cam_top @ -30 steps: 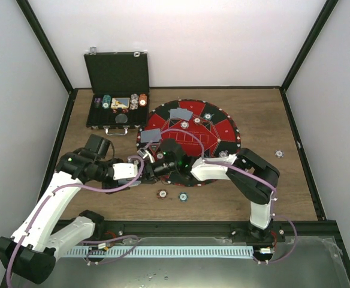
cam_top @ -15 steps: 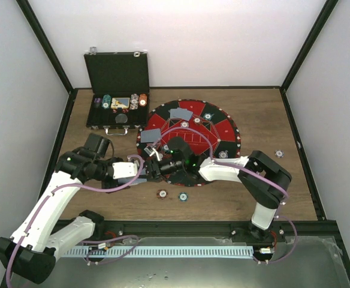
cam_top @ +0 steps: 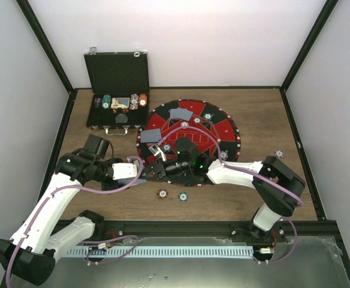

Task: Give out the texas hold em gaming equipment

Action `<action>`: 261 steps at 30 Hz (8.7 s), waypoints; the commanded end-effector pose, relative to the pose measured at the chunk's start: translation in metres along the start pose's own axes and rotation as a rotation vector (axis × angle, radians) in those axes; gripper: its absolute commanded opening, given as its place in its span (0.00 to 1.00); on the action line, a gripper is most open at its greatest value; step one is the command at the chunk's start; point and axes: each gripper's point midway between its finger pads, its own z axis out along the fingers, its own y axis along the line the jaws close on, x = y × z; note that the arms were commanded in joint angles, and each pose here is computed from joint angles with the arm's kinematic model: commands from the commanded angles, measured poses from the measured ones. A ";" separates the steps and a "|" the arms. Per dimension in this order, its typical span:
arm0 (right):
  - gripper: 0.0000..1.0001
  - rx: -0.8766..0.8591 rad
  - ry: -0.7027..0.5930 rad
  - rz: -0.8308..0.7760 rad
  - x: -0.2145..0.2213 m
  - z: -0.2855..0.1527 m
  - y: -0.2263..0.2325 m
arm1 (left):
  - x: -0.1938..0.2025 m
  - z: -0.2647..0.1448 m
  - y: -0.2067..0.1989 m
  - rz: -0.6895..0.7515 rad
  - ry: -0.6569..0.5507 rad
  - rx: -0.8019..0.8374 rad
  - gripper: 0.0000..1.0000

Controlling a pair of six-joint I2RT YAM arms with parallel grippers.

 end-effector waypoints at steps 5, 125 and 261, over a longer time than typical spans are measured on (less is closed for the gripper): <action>0.02 0.004 -0.010 -0.015 0.003 -0.004 0.008 | 0.000 0.002 0.000 0.016 -0.007 -0.006 0.08; 0.79 -0.034 0.037 0.021 -0.008 0.044 0.003 | -0.006 -0.009 0.001 0.033 -0.018 -0.018 0.08; 1.00 0.916 -0.316 -0.468 -0.135 -0.113 -0.017 | -0.008 -0.010 0.003 0.016 -0.034 -0.040 0.08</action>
